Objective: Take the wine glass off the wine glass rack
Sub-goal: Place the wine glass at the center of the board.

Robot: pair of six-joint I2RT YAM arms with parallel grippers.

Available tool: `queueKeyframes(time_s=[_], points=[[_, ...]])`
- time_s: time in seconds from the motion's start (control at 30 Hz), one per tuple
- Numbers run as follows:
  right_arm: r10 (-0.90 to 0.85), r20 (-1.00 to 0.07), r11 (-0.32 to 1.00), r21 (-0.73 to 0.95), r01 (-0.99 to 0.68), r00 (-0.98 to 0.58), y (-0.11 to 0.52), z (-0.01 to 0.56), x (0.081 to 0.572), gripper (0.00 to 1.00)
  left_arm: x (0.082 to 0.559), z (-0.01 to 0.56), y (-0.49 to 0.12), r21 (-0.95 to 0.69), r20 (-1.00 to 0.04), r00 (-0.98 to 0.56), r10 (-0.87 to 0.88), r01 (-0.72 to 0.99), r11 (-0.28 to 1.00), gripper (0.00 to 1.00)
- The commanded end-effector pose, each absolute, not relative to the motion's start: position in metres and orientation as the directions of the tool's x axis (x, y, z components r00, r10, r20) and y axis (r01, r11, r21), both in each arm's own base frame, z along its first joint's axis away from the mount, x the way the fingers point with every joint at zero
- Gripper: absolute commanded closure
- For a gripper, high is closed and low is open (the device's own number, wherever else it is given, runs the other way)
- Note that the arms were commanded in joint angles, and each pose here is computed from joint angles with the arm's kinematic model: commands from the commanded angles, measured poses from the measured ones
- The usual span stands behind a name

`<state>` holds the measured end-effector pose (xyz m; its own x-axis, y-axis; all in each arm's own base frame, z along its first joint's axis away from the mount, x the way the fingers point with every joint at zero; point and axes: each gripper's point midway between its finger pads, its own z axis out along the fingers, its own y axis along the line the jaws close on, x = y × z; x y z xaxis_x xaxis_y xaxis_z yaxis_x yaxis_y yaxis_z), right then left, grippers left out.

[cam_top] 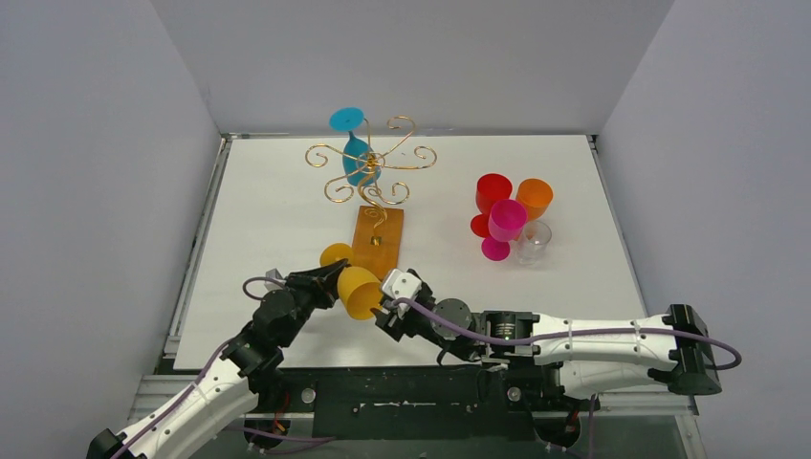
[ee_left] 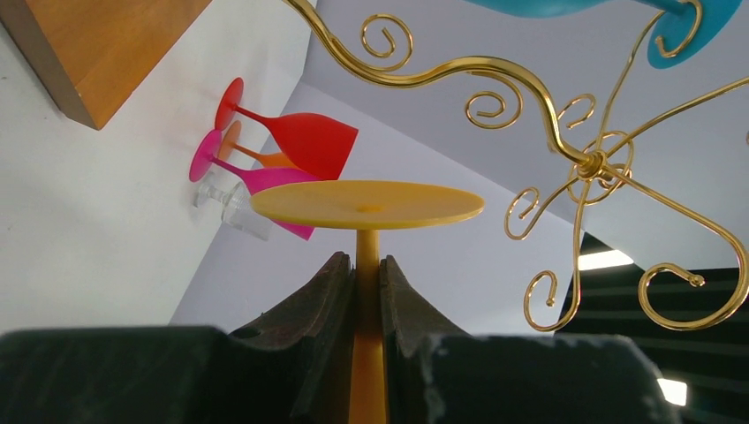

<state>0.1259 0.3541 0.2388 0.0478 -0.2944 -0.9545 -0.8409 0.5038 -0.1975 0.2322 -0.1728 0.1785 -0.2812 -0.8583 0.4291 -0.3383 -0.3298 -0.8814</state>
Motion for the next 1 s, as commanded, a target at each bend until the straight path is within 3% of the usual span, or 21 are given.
queueKeyframes(time_s=[0.0,0.27,0.63,0.97], points=[[-0.205,-0.978,0.592,-0.148,-0.792,0.03,0.365,0.268,0.141,0.49,0.233,0.209,-0.175,-0.877,0.472,-0.321,-0.821,-0.271,-0.398,1.0],[-0.107,-0.993,0.628,-0.028,-0.777,-0.051,0.377,0.28,0.152,0.76,0.231,0.207,-0.176,-0.875,0.479,-0.339,-0.81,-0.262,-0.408,1.0],[-0.173,-0.984,0.671,-0.081,-0.737,-0.049,0.384,0.268,0.154,0.81,0.229,0.207,-0.176,-0.863,0.502,-0.345,-0.793,-0.254,-0.436,1.0],[-0.225,-0.974,0.669,-0.133,-0.732,-0.029,0.387,0.264,0.154,0.99,0.23,0.212,-0.176,-0.866,0.499,-0.348,-0.794,-0.242,-0.438,1.0]])
